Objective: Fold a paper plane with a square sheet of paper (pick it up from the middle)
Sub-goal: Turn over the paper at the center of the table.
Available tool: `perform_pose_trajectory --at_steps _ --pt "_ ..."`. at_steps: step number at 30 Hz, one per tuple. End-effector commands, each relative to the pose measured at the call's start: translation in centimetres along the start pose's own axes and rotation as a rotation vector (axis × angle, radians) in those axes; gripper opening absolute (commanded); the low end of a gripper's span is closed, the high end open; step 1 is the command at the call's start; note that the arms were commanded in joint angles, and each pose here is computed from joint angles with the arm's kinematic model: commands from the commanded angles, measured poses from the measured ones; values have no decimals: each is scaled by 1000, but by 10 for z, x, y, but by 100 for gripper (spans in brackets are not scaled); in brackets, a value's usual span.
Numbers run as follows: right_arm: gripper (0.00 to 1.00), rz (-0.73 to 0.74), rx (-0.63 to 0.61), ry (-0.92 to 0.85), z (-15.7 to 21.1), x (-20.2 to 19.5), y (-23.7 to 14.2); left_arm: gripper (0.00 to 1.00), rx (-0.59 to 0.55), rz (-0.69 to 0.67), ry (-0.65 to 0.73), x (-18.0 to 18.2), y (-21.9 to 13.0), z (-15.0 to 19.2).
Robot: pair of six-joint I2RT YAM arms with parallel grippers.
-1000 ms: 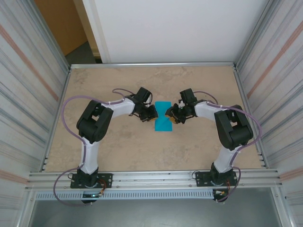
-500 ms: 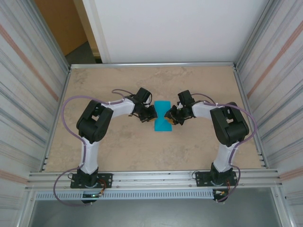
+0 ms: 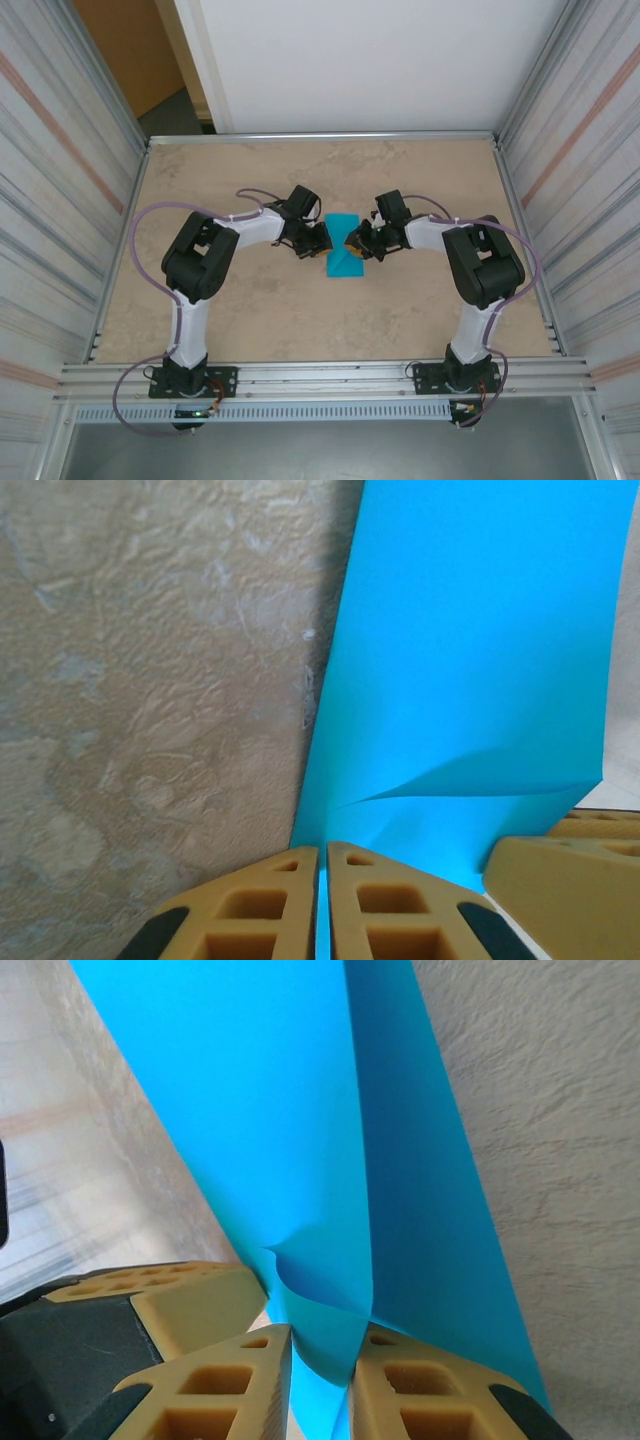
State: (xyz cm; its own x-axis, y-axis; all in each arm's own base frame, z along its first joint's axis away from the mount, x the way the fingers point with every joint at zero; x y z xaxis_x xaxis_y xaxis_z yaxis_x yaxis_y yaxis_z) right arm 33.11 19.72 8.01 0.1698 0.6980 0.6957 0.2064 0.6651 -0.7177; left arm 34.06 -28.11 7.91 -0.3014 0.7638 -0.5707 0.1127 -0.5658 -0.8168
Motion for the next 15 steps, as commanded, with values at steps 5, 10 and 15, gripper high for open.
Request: perform_pose_trajectory --at_steps 5,10,15 --pt "19 -37 46 -47 13 6 6 11 19 -59 -35 13 6 2" --pt "16 -31 49 -71 16 6 10 12 17 -41 -27 6 0 1" --pt "11 -26 37 -89 14 7 8 15 -12 29 -13 -8 -21 -2"
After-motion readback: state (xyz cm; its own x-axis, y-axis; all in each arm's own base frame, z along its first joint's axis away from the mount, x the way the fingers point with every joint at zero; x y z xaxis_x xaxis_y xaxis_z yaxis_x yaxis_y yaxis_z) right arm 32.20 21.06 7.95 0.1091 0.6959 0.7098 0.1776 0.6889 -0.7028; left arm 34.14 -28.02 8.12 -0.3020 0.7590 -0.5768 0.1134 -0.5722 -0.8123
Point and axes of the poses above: each hand's point on the last joint's axis, 136 mm out from that joint toward the fingers, its own y axis out along the fingers, its own x axis along the line the jaws close on, z = x × y, the point moved 7 cm from there along -y, back along the fingers, and after that the axes turned 10 degrees about -y, right-handed, at the moved point
